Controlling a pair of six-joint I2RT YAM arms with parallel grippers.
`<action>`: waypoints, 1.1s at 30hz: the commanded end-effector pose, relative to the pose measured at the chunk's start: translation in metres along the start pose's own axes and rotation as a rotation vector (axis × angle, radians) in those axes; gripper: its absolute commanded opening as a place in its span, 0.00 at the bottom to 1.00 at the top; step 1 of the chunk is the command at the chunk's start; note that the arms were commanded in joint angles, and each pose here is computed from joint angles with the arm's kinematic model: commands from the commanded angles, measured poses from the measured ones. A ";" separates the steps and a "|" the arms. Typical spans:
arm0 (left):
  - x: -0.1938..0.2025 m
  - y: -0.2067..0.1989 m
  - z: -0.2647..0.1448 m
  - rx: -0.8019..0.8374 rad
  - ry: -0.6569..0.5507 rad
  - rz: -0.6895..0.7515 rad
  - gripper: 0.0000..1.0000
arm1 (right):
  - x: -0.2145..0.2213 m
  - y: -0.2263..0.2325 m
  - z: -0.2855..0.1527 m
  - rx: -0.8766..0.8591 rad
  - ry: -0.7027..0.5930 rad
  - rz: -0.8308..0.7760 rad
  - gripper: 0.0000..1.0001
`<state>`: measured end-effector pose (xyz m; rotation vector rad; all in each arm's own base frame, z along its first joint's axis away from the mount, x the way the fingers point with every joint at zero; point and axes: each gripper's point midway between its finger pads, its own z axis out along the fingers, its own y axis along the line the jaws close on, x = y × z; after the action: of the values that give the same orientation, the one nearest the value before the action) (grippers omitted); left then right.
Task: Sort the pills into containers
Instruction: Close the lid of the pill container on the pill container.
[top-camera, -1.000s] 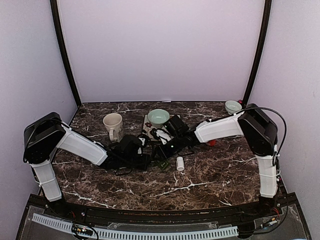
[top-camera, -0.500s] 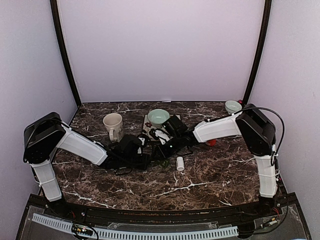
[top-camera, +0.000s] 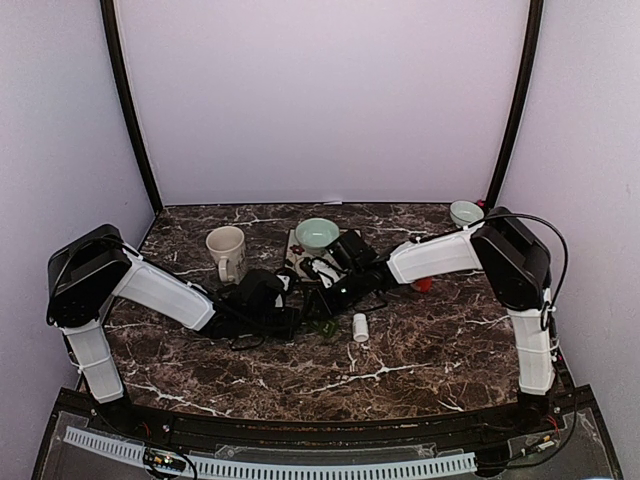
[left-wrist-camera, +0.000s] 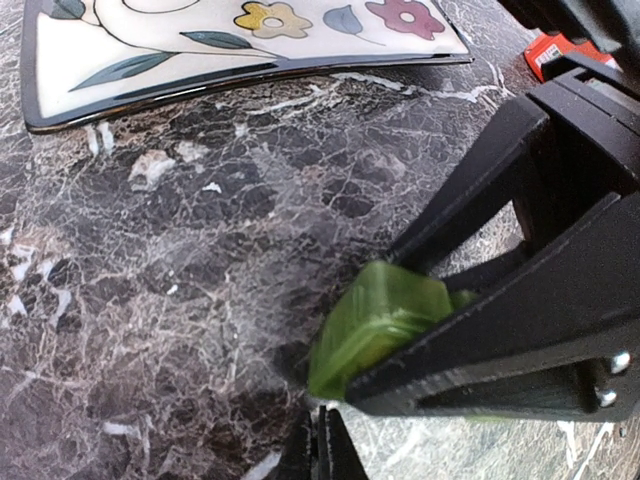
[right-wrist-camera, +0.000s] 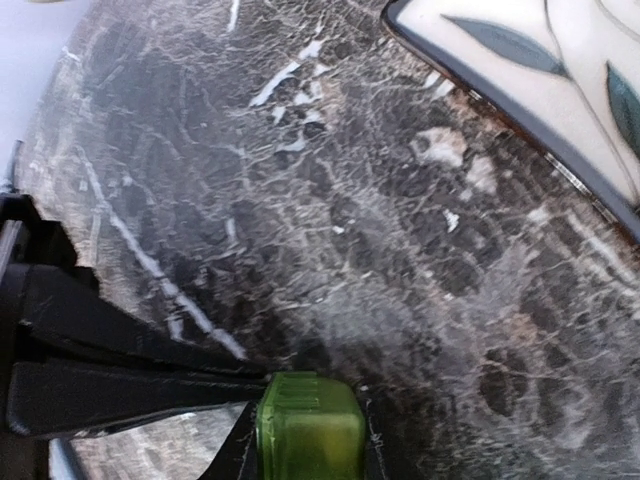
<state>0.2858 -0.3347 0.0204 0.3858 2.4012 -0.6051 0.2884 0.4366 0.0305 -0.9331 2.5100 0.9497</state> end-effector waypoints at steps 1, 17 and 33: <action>0.001 0.013 -0.007 -0.048 -0.004 0.006 0.00 | -0.007 0.009 -0.008 -0.150 -0.019 0.114 0.16; -0.015 0.015 -0.036 0.034 -0.128 -0.044 0.24 | -0.018 0.019 -0.015 -0.400 -0.034 0.331 0.18; -0.008 0.021 -0.042 0.025 -0.133 -0.045 0.27 | 0.001 -0.002 0.009 -0.178 0.032 0.291 0.48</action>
<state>0.2786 -0.2972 0.0365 0.3017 2.3168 -0.6404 0.2861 0.4437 0.0377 -0.6077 2.6437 1.4056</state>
